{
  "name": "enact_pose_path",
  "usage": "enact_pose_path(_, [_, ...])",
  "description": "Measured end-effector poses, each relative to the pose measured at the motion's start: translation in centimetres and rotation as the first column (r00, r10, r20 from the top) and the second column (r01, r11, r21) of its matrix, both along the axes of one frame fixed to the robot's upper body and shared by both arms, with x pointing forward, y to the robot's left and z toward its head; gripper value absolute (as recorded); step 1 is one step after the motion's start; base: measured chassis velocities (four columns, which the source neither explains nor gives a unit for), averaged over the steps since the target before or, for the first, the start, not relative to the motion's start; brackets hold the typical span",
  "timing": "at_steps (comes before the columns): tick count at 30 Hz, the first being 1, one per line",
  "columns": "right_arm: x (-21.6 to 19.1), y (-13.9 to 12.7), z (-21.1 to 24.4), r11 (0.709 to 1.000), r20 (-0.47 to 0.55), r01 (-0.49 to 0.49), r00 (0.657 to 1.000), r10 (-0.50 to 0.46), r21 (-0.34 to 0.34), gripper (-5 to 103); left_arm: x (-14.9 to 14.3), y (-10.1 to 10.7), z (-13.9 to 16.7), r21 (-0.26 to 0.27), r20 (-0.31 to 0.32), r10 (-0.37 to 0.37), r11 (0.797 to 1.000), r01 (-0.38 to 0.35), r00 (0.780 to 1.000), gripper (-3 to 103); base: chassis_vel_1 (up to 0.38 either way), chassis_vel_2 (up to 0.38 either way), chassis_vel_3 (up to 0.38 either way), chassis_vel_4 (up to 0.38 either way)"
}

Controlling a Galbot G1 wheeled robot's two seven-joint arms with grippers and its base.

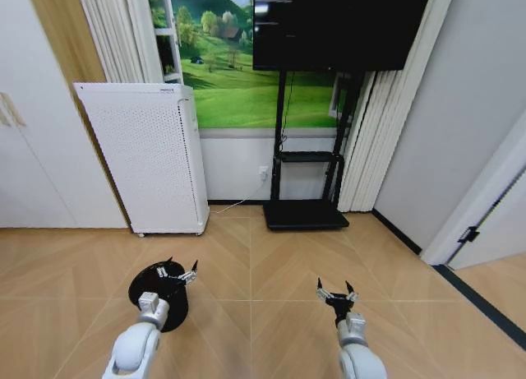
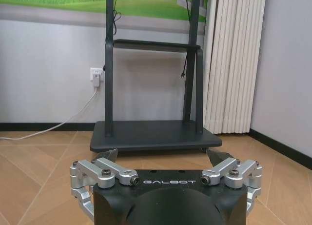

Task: Pick up the trash bin and place the garbage on the floor into it.

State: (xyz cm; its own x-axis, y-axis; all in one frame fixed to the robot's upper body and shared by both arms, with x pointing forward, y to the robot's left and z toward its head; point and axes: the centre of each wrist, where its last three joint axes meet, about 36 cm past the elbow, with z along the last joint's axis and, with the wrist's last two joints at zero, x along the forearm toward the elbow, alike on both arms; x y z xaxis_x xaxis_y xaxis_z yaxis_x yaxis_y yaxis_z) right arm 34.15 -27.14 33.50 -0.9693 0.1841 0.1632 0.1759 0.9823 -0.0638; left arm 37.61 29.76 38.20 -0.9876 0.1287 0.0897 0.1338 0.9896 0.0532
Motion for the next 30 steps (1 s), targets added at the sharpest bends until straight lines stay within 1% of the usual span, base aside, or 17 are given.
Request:
enact_pose_path(3, [0.4,-0.4,1.4,1.000,0.011,-0.010,1.000,0.010,0.009,100,0.1,-0.1,0.9,-0.019,0.001,0.025,0.999,-0.025,1.000,100,0.000,0.000,0.000,0.000])
enact_pose_path(9, [1.2,-1.0,3.4,0.999,0.015,-0.041,0.999,0.041,0.024,100,-0.3,0.9,2.6,-0.038,0.008,0.074,0.997,-0.074,0.997,100,0.000,0.000,0.000,0.000])
enact_pose_path(15, [1.5,-1.3,4.5,0.995,0.014,-0.096,0.995,0.095,0.039,100,-1.3,2.0,4.0,-0.062,0.003,0.089,0.994,-0.088,0.996,100,0.000,0.000,0.000,0.000])
enact_pose_path(17, [1.7,-1.5,5.2,0.991,0.015,-0.126,0.992,0.125,0.054,100,-1.7,2.7,4.8,-0.073,0.002,0.094,0.993,-0.094,0.996,100,0.000,0.000,0.000,0.000])
enact_pose_path(18, [1.7,-1.5,5.2,0.991,0.015,-0.126,0.992,0.125,0.054,100,-1.7,2.7,4.8,-0.073,0.002,0.094,0.993,-0.094,0.996,100,0.000,0.000,0.000,0.000])
enact_pose_path(20, [2.1,-1.6,5.9,0.987,0.016,-0.143,0.990,0.142,0.074,100,-2.2,3.5,5.7,-0.078,0.002,0.097,0.992,-0.097,0.995,100,0.000,0.000,0.000,0.000])
enact_pose_path(23, [2.2,-1.6,6.1,0.986,0.018,-0.147,0.989,0.146,0.083,100,-2.4,3.7,5.9,-0.078,0.002,0.099,0.992,-0.099,0.995,100,0.000,0.000,0.000,0.000])
enact_pose_path(25, [2.5,-1.6,6.7,0.978,0.028,-0.170,0.985,0.167,0.120,100,-3.0,4.3,6.8,-0.082,0.001,0.101,0.992,-0.101,0.995,100,0.000,0.000,0.000,0.000])
enact_pose_path(26, [2.5,-1.6,6.7,0.978,0.028,-0.170,0.985,0.167,0.120,100,-3.0,4.3,6.8,-0.082,0.001,0.101,0.992,-0.101,0.995,100,0.000,0.000,0.000,0.000])
enact_pose_path(28, [2.5,-1.5,6.7,0.963,0.052,-0.218,0.976,0.212,0.161,100,-3.3,4.4,7.1,-0.097,-0.008,0.095,0.991,-0.095,0.995,100,0.000,0.000,0.000,0.000])
enact_pose_path(29, [2.7,-1.5,6.4,0.953,0.070,-0.249,0.968,0.240,0.172,100,-3.3,4.5,7.2,-0.106,-0.012,0.090,0.990,-0.091,0.996,100,0.000,0.000,0.000,0.000])
enact_pose_path(30, [2.7,-1.5,6.4,0.953,0.070,-0.249,0.968,0.240,0.172,100,-3.3,4.5,7.2,-0.106,-0.012,0.090,0.990,-0.091,0.996,100,0.000,0.000,0.000,0.000])
